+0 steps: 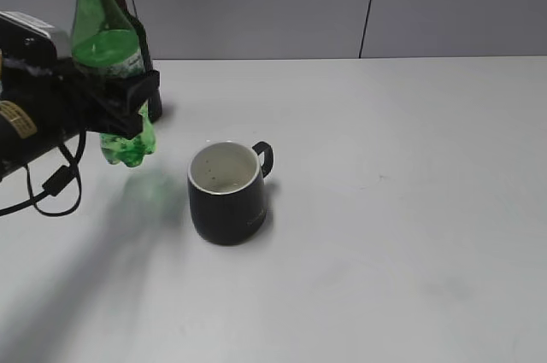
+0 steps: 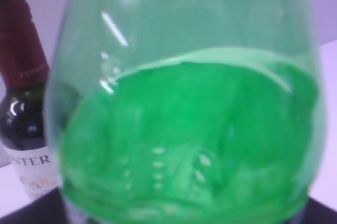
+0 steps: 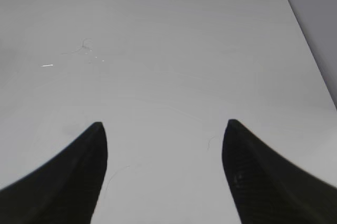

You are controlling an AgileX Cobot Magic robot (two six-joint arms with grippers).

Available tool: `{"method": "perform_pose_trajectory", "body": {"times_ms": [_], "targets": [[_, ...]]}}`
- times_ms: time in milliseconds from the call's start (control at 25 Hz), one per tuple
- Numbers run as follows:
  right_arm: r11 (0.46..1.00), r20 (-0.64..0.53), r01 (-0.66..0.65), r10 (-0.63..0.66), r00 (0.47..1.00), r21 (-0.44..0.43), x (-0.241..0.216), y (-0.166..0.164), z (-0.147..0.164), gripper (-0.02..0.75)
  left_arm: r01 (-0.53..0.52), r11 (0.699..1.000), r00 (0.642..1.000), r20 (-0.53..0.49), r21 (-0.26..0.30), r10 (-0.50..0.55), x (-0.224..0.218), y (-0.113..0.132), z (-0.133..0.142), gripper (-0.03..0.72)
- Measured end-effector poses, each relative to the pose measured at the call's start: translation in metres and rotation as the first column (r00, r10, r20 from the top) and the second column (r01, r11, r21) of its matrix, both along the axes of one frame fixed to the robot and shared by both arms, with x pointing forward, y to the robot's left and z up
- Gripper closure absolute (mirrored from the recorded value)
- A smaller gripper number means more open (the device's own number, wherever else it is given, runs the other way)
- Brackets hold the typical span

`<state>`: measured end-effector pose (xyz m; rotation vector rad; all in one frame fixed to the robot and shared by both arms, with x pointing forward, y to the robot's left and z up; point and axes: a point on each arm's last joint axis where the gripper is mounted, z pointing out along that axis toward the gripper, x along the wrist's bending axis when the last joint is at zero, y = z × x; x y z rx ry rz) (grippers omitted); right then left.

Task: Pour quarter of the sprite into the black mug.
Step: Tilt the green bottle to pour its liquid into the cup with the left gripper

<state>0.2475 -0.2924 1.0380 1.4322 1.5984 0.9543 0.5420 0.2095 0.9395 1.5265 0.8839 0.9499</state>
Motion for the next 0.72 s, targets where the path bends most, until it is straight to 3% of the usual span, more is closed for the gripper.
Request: {"method": "perform_pose_trajectory", "body": {"times_ms": [200, 440, 560, 720], "targets": [[1.000, 0.000, 0.000, 0.000, 1.000, 0.000, 0.000, 0.000, 0.000, 0.217, -0.077, 0.997, 0.997, -0.004, 0.027, 0.077, -0.023, 0.012, 0.004, 0.244], [1.000, 0.000, 0.000, 0.000, 1.000, 0.000, 0.000, 0.000, 0.000, 0.217, -0.095, 0.989, 0.994, -0.048, 0.110, 0.101, -0.041, 0.019, 0.006, 0.244], [1.000, 0.000, 0.000, 0.000, 1.000, 0.000, 0.000, 0.000, 0.000, 0.217, -0.123, 0.976, 0.988, -0.070, 0.179, 0.137, -0.043, 0.022, 0.007, 0.244], [1.000, 0.000, 0.000, 0.000, 1.000, 0.000, 0.000, 0.000, 0.000, 0.218, -0.178, 0.940, 0.981, -0.024, 0.291, 0.193, -0.047, 0.017, 0.010, 0.244]]}}
